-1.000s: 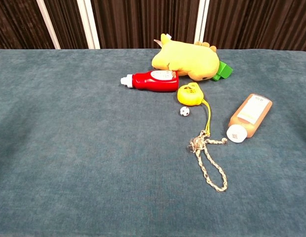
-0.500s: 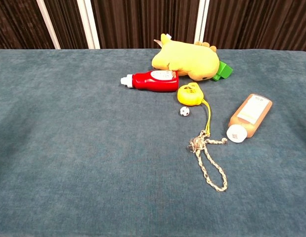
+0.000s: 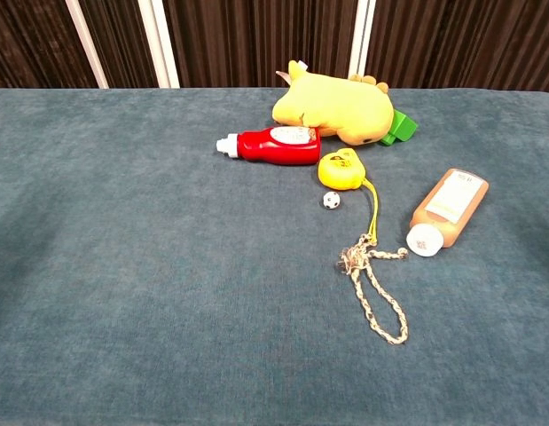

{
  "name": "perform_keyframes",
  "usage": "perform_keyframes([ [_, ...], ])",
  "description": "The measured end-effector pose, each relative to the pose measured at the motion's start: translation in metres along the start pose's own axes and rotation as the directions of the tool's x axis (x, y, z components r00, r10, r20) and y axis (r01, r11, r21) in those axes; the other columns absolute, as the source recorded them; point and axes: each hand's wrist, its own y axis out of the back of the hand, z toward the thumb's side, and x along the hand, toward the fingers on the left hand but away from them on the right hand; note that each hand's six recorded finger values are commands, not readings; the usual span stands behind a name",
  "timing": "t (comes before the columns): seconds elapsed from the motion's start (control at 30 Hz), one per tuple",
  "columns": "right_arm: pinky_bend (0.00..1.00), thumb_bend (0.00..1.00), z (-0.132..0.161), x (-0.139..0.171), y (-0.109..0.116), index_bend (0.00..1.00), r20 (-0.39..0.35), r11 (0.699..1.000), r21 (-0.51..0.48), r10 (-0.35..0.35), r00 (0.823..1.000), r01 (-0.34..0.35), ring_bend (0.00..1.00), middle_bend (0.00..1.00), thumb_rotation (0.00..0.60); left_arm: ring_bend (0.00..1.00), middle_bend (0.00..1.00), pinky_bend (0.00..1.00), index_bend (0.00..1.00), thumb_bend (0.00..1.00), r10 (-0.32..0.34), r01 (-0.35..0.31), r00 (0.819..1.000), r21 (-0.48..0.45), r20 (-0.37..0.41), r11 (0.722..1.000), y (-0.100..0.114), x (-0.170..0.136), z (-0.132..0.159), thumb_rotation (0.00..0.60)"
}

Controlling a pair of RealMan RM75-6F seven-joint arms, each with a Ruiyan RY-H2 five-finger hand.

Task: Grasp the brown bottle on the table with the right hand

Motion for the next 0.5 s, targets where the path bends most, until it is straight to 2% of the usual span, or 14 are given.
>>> perform_keyframes([
  [0.1,0.16,0.14,0.01,-0.023,0.001,0.03,-0.098,0.999,-0.035,0.031,0.995,-0.035,0.08,0.06,0.6,0.0,0.0,0.0,0.19,0.44,0.0,0.0,1.0,0.001,-0.002,1.0,0.0,0.0,0.0,0.6],
  [0.23,0.16,0.16,0.02,-0.068,0.002,0.03,-0.214,0.996,-0.02,0.081,0.973,-0.087,0.08,0.06,0.6,0.0,0.0,0.0,0.19,0.44,0.0,0.0,1.0,-0.006,-0.013,1.0,0.001,0.001,-0.002,0.6],
  [0.33,0.16,0.16,0.028,-0.099,-0.002,0.03,-0.272,0.991,0.029,0.133,0.953,-0.13,0.08,0.06,0.6,0.0,0.0,0.0,0.19,0.44,-0.003,0.003,1.0,-0.003,-0.014,1.0,0.001,0.001,-0.002,0.6],
  [0.5,0.16,0.17,0.049,-0.128,-0.019,0.03,-0.347,0.984,0.095,0.178,0.921,-0.154,0.08,0.06,0.6,0.0,0.0,0.0,0.19,0.44,-0.003,0.003,1.0,0.0,-0.019,1.0,0.0,0.001,-0.002,0.6],
])
